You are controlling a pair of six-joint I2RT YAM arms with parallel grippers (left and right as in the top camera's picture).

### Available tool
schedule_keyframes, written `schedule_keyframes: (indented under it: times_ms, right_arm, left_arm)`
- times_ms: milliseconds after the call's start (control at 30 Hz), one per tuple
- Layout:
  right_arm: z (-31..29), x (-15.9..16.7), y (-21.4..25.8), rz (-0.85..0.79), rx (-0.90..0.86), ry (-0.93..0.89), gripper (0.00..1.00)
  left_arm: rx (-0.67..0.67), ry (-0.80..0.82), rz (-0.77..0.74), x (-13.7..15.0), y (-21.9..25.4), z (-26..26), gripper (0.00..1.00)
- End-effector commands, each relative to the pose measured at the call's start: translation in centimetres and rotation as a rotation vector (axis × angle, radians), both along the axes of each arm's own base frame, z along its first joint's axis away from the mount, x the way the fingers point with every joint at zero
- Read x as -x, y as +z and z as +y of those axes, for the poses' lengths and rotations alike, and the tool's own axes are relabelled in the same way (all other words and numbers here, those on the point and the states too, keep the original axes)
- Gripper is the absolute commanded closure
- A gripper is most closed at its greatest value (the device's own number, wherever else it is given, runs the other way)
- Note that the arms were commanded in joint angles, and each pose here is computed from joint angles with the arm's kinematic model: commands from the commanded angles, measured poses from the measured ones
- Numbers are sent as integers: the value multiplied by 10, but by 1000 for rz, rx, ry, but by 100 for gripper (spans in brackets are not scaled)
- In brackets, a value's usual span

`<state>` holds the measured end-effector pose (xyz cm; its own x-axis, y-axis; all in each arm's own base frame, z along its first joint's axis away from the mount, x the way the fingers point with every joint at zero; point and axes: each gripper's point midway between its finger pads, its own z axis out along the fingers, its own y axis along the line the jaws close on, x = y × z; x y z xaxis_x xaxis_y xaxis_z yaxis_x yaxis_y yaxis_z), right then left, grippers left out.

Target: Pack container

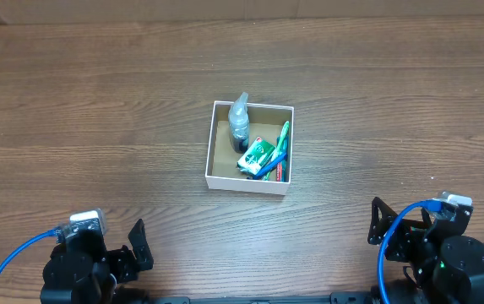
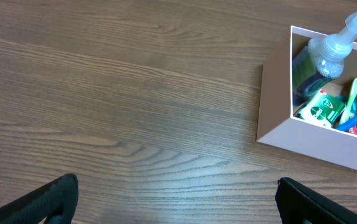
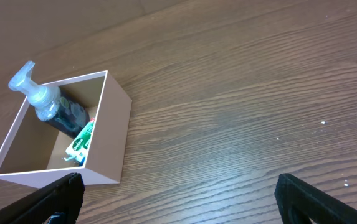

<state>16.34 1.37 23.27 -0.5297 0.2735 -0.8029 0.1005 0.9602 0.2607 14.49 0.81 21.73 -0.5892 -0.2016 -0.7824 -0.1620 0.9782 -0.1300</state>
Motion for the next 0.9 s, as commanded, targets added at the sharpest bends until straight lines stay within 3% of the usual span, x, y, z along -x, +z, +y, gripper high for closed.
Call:
schedule_keyframes:
  times_ms: [0, 200, 333, 433, 467, 667, 867]
  right_arm:
    - [-1, -1, 0, -4, 4, -3, 0]
    - [-9, 9, 4, -90, 20, -25, 0]
    - [-9, 4, -19, -211, 0, -33, 0]
    - [-3, -17, -33, -242, 33, 4, 0]
    - [1, -37, -26, -347, 95, 33, 0]
    - [7, -75, -14, -682, 349, 80, 0]
    - [9, -82, -59, -574, 381, 115, 0]
  left_arm:
    - [5, 12, -6, 0, 0, 1, 0]
    - [5, 12, -6, 0, 0, 1, 0]
    - [5, 12, -6, 0, 0, 1, 0]
    - [5, 12, -6, 0, 0, 1, 0]
    - [5, 12, -6, 0, 0, 1, 0]
    - [5, 12, -6, 0, 0, 1, 0]
    - [5, 12, -6, 0, 0, 1, 0]
